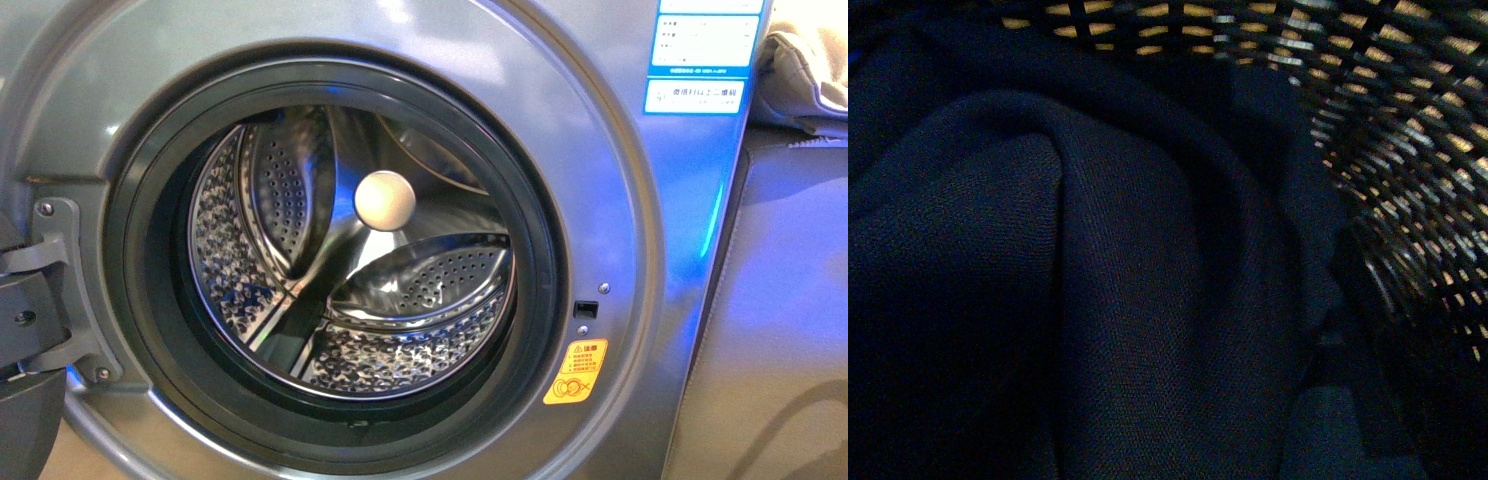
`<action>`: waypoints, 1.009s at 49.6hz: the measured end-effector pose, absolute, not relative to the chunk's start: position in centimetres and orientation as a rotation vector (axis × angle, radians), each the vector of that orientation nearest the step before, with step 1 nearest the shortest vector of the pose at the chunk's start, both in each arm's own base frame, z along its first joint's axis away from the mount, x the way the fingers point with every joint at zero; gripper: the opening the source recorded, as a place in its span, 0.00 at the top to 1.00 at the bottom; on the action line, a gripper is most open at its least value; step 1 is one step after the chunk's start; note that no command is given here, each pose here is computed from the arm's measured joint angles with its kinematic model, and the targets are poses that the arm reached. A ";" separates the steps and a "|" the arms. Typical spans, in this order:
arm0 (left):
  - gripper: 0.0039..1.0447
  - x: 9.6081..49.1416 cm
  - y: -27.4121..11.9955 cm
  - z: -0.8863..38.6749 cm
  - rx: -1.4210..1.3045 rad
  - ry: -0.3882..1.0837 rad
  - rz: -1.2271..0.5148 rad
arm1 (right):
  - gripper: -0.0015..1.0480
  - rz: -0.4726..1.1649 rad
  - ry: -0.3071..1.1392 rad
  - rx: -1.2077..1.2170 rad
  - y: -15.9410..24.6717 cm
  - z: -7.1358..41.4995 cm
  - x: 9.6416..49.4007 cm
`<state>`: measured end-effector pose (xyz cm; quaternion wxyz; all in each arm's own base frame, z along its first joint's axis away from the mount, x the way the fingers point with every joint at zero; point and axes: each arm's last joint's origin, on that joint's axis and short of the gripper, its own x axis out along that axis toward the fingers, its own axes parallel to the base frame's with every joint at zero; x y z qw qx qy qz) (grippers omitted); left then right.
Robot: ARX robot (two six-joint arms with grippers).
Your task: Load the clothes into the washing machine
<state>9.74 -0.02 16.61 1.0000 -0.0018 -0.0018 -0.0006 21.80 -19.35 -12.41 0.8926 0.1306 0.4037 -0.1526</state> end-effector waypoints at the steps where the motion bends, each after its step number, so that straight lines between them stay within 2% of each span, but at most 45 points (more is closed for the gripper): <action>1: 0.06 9.7 0.0 16.6 -0.004 -0.004 -0.001 | 0.07 -0.316 0.843 0.269 -19.3 -12.8 21.8; 16: 0.06 9.7 0.0 16.6 -0.004 -0.004 -0.001 | 0.07 -0.316 0.904 0.279 -19.1 -17.0 21.6; 50: 0.06 9.7 0.0 16.6 -0.004 -0.004 -0.002 | 0.07 -0.276 0.916 0.350 -20.1 -20.7 20.5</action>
